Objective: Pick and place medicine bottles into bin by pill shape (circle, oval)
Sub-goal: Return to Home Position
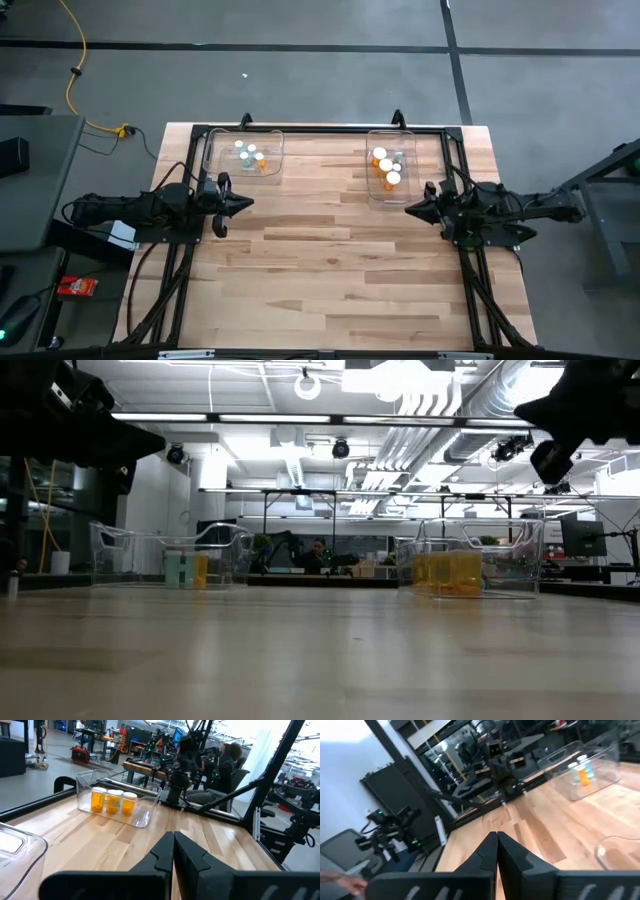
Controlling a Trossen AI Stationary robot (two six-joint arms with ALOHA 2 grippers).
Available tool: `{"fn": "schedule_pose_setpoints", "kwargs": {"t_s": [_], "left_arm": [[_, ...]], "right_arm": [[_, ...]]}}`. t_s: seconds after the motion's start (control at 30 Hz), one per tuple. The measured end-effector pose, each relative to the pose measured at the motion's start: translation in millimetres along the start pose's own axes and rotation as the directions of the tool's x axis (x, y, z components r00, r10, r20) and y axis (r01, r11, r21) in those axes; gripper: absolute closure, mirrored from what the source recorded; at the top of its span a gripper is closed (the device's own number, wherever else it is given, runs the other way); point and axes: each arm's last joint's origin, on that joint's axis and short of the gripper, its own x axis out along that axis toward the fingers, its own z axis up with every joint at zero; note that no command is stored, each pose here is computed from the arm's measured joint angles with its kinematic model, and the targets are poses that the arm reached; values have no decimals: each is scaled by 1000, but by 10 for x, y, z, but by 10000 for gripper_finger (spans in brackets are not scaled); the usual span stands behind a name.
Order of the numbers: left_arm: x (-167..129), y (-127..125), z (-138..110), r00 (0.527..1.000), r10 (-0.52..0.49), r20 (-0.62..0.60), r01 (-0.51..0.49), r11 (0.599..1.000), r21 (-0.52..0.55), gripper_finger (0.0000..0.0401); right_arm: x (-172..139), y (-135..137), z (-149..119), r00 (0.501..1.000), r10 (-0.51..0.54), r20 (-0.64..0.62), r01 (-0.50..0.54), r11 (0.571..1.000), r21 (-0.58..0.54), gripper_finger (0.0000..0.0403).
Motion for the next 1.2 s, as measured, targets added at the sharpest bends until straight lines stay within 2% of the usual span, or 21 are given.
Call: {"fn": "schedule_pose_setpoints", "kwargs": {"t_s": [0.27, 0.5, 0.7, 0.9, 1.2], "left_arm": [[0, 0, 0, 1000, 0, 0, 0, 1000, 0, 398], [0, 0, -1, 1000, 1, 0, -1, 1000, 0, 398], [0, 0, -1, 1000, 1, 0, -1, 1000, 0, 398], [0, 0, -1, 1000, 2, 0, -2, 1000, 0, 398], [0, 0, 0, 1000, 2, 0, -2, 1000, 0, 398]], "right_arm": [[-42, -156, -141, 997, -38, 73, 42, 997, -59, 403], [-13, -246, -241, 992, -107, 68, 118, 977, -177, 403], [1, -268, -269, 990, -117, 74, 131, 962, -238, 403], [1, -267, -269, 990, -116, 73, 131, 961, -242, 403], [1, -268, -270, 991, -116, 72, 128, 975, -182, 403]]}}
